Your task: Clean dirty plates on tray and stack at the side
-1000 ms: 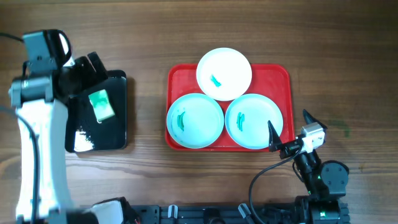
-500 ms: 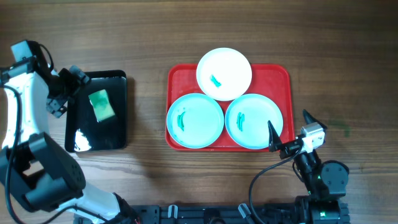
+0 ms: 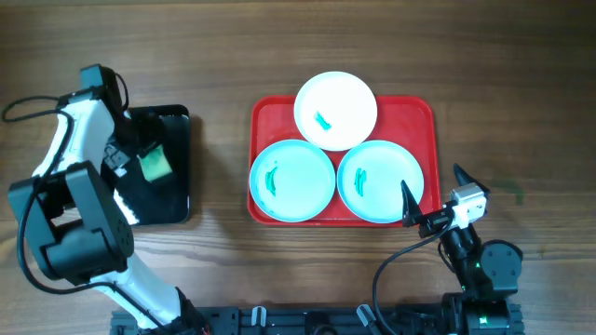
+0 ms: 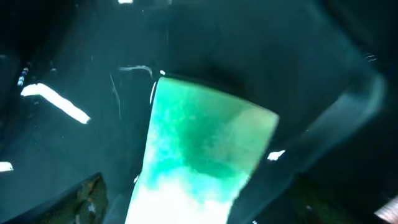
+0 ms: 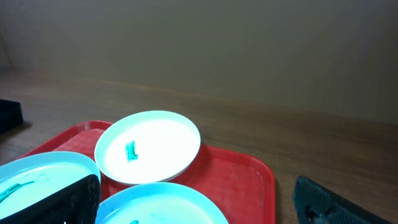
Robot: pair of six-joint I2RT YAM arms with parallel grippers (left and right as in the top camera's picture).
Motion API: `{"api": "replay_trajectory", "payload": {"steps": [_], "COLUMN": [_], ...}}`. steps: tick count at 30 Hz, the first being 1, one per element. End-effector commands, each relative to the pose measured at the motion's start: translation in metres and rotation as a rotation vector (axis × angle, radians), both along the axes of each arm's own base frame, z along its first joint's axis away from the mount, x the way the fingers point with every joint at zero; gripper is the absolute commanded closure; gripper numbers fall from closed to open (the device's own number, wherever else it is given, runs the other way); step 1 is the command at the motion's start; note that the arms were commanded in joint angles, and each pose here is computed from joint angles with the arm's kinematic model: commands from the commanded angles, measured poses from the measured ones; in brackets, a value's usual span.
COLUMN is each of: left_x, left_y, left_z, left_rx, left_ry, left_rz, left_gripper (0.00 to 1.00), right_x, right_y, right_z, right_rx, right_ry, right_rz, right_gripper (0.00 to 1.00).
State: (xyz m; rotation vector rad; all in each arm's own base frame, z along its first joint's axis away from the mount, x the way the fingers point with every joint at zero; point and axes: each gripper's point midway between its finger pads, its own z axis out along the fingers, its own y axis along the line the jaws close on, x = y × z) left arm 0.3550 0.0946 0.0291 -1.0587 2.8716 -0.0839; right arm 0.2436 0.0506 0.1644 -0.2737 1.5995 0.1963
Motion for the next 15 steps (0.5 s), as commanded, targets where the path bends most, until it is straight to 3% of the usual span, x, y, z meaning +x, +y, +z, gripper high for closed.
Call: {"api": "replay_trajectory", "payload": {"steps": [1, 3, 5, 6, 8, 9, 12, 13, 14, 15], "left_x": [-0.011, -0.013, -0.018, -0.019, -0.017, -0.017, -0.011, -0.008, -0.004, 0.001], "left_y": [0.001, 0.001, -0.002, -0.002, -0.001, -0.001, 0.001, 0.002, 0.003, 0.004], "left_z": [-0.02, -0.031, -0.038, -0.038, -0.038, -0.038, -0.037, -0.037, -0.036, -0.036], "left_rx": [0.01, 0.017, 0.011, 0.011, 0.012, 0.013, 0.02, 0.023, 0.028, 0.034], "left_ry": [0.03, 0.016, 0.026, 0.026, 0.021, 0.018, -0.004, -0.016, -0.032, -0.052], "left_rz": [-0.006, -0.006, -0.006, -0.006, -0.006, -0.006, -0.005, -0.005, -0.005, -0.005], "left_gripper": [0.15, 0.14, 0.21, 0.31, 0.66, 0.95, 0.96, 0.91, 0.72, 0.0], "right_x": [0.0, 0.0, 0.0, 0.0, 0.0, 0.0, 0.0, 0.0, 0.0, 0.0], "right_y": [-0.002, -0.002, -0.002, -0.002, -0.001, -0.002, -0.002, -0.002, -0.002, -0.001], "right_z": [0.0, 0.0, 0.0, 0.0, 0.0, 0.0, 0.0, 0.0, 0.0, 0.0], "right_rx": [0.004, 0.004, 0.004, 0.004, 0.004, 0.004, 0.004, 0.004, 0.004, 0.004], "right_ry": [-0.001, -0.001, -0.001, -0.001, -0.001, -0.001, -0.001, -0.001, -0.001, -0.001], "right_rz": [-0.008, -0.008, -0.008, -0.008, -0.008, -0.008, -0.008, -0.008, -0.008, -0.008], "right_gripper": [0.01, 0.0, 0.0, 0.0, 0.0, 0.0, 0.0, 0.0, 0.0, 0.0]}}
